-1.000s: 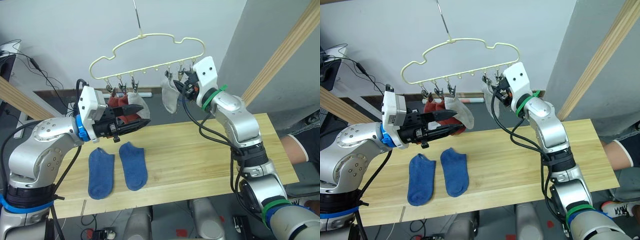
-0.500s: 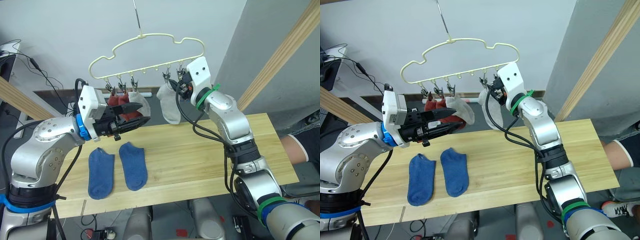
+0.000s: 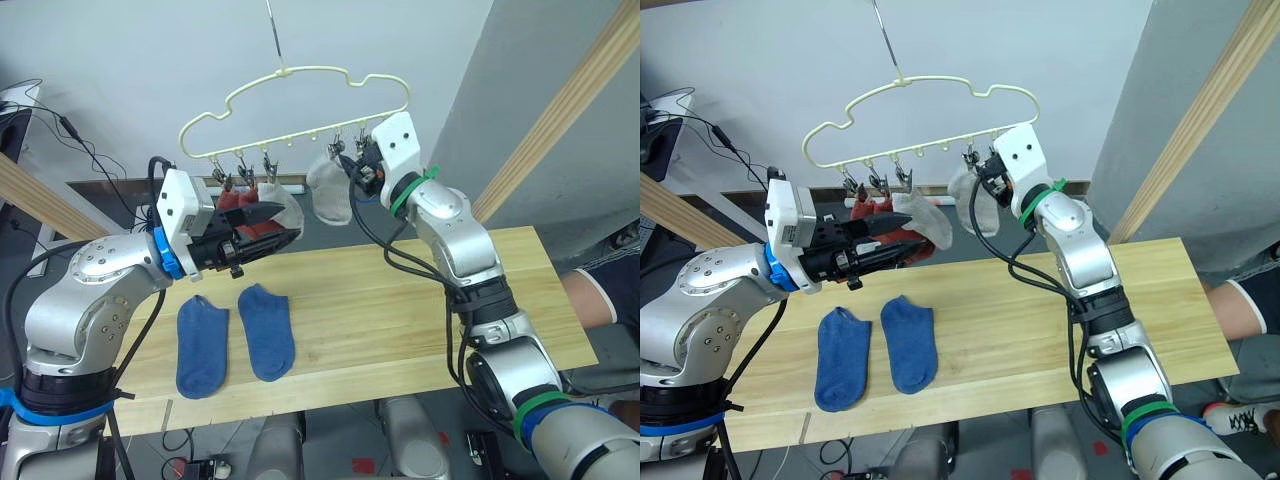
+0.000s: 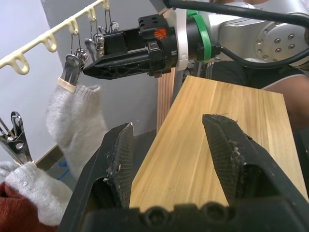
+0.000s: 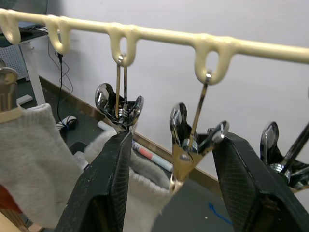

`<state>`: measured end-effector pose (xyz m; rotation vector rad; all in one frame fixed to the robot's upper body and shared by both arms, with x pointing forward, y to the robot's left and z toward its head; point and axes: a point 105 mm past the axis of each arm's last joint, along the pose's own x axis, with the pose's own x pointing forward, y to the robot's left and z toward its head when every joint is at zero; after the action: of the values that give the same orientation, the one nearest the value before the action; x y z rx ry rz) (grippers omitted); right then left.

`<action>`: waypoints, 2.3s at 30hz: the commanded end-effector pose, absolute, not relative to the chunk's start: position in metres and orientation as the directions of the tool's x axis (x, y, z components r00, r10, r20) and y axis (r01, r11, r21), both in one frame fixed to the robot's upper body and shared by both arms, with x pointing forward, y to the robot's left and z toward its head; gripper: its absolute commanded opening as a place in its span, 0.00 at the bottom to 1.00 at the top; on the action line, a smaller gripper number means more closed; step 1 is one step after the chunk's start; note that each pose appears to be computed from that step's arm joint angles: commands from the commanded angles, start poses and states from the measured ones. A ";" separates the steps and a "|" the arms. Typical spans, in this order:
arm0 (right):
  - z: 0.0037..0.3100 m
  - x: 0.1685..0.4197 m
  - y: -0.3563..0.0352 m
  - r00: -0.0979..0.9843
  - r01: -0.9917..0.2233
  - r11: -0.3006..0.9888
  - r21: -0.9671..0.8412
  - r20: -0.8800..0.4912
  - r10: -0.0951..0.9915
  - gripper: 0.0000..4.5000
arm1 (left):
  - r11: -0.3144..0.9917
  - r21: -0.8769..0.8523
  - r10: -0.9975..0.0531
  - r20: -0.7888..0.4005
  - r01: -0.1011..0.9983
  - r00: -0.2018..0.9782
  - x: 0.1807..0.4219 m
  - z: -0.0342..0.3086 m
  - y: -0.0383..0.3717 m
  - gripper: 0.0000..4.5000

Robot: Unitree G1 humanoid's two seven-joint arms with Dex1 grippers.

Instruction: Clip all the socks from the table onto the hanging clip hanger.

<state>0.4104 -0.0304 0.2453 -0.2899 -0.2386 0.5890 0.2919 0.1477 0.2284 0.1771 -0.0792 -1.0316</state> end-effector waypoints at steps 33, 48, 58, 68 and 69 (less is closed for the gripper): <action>0.265 0.401 -0.039 0.795 -0.485 0.801 -0.352 0.203 0.571 0.30 | 0.488 0.213 -0.867 0.012 0.846 0.497 0.286 0.236 0.142 0.57; 0.265 0.407 -0.039 0.810 -0.466 0.812 -0.351 0.201 0.552 0.30 | 0.493 0.213 -0.865 0.021 0.843 0.501 0.288 0.237 0.142 0.57; 0.271 0.409 -0.023 0.782 -0.494 0.795 -0.351 0.220 0.583 0.30 | 0.501 0.212 -0.861 0.022 0.839 0.508 0.288 0.236 0.144 0.57; 0.276 0.409 -0.019 0.772 -0.508 0.798 -0.324 0.239 0.589 0.30 | 0.513 0.188 -0.856 0.048 0.837 0.514 0.288 0.239 0.145 0.57; 0.277 0.409 -0.020 0.773 -0.508 0.802 -0.314 0.243 0.586 0.30 | 0.514 0.184 -0.856 0.050 0.837 0.515 0.288 0.240 0.145 0.57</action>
<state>0.4131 -0.0196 0.2576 -0.2669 -0.2709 0.6022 0.2929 0.1437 0.2280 0.1377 -0.0929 -1.0251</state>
